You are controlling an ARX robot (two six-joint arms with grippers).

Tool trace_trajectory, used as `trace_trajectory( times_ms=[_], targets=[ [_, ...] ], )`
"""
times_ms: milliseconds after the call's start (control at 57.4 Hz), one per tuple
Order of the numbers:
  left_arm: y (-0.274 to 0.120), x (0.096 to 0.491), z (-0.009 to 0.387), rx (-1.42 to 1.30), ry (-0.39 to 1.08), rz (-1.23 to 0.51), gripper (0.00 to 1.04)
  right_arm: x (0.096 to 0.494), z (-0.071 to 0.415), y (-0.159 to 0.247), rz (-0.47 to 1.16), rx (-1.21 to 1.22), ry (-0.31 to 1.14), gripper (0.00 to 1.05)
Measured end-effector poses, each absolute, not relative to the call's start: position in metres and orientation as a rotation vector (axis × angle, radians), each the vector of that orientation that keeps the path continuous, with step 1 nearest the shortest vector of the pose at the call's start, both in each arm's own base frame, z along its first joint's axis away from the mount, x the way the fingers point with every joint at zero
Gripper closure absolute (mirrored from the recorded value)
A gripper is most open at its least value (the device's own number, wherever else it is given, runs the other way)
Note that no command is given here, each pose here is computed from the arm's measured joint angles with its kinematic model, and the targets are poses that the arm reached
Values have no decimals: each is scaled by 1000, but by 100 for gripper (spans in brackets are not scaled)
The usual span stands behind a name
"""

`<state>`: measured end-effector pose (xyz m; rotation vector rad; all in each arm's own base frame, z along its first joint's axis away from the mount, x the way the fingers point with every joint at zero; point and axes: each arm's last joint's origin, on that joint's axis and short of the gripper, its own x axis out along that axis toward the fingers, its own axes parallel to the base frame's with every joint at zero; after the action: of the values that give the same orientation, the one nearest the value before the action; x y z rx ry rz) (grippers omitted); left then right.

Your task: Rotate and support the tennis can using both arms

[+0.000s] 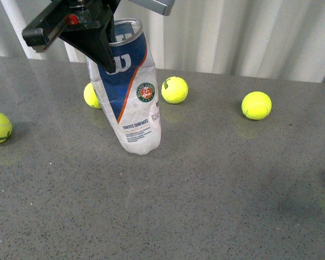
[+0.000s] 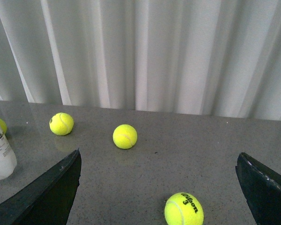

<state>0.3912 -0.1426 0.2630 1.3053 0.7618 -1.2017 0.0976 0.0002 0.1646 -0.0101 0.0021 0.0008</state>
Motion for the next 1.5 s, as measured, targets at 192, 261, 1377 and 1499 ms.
trace_trajectory(
  times_ms=[192,261,1377,1499],
  targets=[
    [-148,391,239,1333,787,-1200,101,98,165,0,1,-10,2,7],
    [-150,389,236,1334,794,-1213,101,98,165,0,1,-10,2,7],
    [-148,359,323,1111,440,-1198,7,98,165,0,1,-10,2,7],
    [-120,350,368,932,239,-1052,7,98,165,0,1,-10,2,7]
  ],
)
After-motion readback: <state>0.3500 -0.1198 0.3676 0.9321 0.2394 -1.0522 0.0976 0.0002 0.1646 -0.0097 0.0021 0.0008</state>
